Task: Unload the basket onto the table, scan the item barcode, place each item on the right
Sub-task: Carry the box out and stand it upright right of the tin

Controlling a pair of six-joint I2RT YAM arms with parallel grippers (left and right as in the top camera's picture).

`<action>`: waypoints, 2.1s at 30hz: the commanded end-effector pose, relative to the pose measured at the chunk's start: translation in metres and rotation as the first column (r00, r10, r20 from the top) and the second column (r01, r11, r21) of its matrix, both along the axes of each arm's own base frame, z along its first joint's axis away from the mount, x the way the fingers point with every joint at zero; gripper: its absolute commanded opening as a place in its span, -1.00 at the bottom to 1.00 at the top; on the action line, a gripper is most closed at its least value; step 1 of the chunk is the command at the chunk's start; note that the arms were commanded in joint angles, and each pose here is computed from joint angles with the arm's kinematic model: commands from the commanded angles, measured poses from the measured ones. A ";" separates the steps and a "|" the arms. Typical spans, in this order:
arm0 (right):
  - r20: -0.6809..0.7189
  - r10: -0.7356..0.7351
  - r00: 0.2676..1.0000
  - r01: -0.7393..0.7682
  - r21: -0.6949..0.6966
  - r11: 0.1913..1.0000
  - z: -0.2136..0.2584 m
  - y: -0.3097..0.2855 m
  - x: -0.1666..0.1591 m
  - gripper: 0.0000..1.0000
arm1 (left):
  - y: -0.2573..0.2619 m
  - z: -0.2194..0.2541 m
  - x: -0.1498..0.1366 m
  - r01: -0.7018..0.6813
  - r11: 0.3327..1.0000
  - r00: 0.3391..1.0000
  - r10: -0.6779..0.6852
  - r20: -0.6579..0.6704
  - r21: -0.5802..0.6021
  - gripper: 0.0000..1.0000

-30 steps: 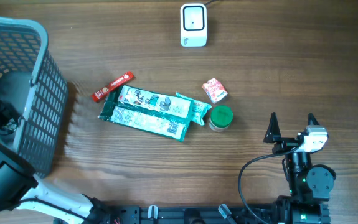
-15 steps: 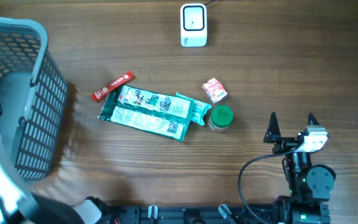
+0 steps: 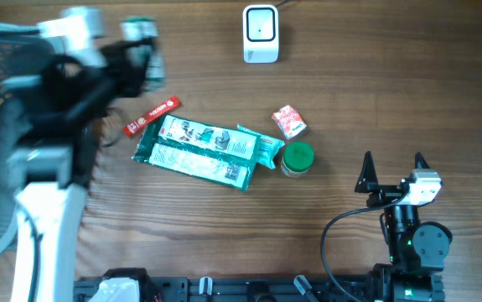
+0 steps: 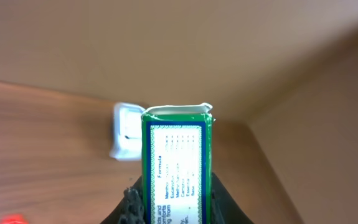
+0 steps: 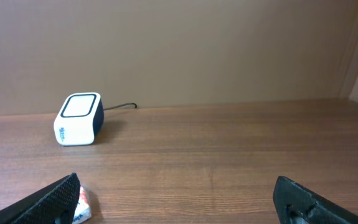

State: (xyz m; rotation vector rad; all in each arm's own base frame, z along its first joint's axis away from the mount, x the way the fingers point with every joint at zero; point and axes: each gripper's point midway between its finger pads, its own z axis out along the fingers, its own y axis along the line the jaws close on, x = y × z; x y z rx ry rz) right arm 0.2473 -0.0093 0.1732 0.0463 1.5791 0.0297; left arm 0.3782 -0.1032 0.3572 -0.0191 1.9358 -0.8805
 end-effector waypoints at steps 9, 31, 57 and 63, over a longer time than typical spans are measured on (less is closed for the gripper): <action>0.006 0.014 1.000 -0.014 0.005 1.000 0.001 0.003 0.000 0.99 | -0.258 -0.149 -0.003 0.419 0.904 0.879 -0.427 -0.214 -0.080 -0.59; 0.006 0.014 1.000 -0.014 0.006 1.000 0.001 0.003 0.000 1.00 | -0.363 -0.254 -0.039 0.156 0.987 0.951 -0.163 -0.263 -0.047 -0.17; 0.006 0.014 1.000 -0.014 0.005 1.000 0.001 0.003 0.000 1.00 | -0.204 -0.082 0.031 -0.283 0.407 0.922 -0.133 0.363 0.868 1.00; 0.006 0.014 1.000 -0.014 0.005 1.000 0.001 0.003 0.000 0.99 | -0.152 0.022 0.015 -0.514 0.234 0.829 -0.113 0.548 0.825 1.00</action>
